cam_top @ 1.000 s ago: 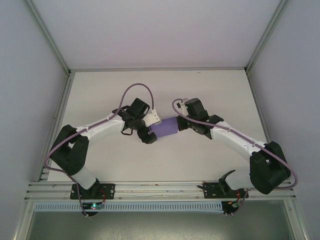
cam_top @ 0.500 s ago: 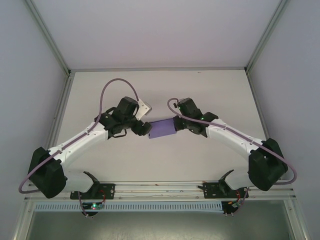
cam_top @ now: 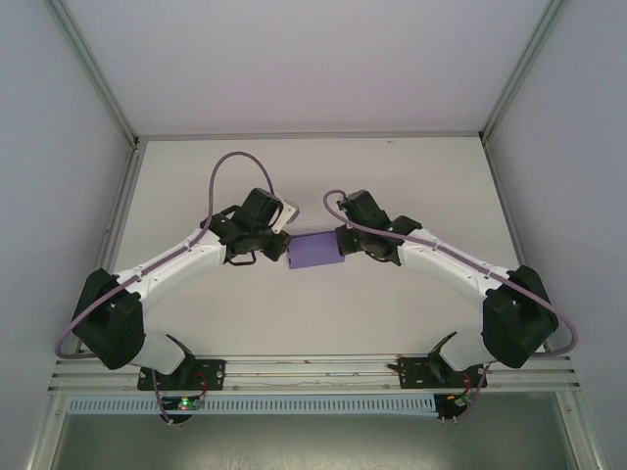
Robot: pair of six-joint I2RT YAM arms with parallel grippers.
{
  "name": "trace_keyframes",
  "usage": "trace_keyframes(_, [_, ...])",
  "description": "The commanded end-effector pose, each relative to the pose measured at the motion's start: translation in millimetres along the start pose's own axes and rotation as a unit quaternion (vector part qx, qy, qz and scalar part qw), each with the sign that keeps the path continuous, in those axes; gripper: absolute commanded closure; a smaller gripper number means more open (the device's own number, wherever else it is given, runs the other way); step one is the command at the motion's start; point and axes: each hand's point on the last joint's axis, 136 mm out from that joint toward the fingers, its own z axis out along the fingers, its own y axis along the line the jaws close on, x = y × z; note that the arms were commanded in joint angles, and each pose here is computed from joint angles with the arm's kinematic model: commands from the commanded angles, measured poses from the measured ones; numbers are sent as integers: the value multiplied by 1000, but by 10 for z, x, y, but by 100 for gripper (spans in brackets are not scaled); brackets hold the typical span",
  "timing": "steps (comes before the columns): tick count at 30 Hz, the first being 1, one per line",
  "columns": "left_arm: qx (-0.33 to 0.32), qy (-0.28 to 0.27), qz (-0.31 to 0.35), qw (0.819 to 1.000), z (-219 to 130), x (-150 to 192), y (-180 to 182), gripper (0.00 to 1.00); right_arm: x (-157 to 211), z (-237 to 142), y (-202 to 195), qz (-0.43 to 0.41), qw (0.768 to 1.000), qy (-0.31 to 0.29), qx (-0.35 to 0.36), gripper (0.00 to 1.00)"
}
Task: Assemble paper box
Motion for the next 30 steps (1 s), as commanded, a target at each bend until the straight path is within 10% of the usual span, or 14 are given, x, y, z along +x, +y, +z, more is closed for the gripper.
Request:
trace_keyframes(1, [-9,1,-8,1000,-51,-53,1,81,309,91,-29,-5,998,64,16,100])
trace_keyframes(9, [-31,11,-58,998,6,-95,74,100,328,98,-22,3,998,57,31,100])
trace_keyframes(30, [42,139,-299,943,-132,-139,-204,100,577,205,162,7,994,29,108,100])
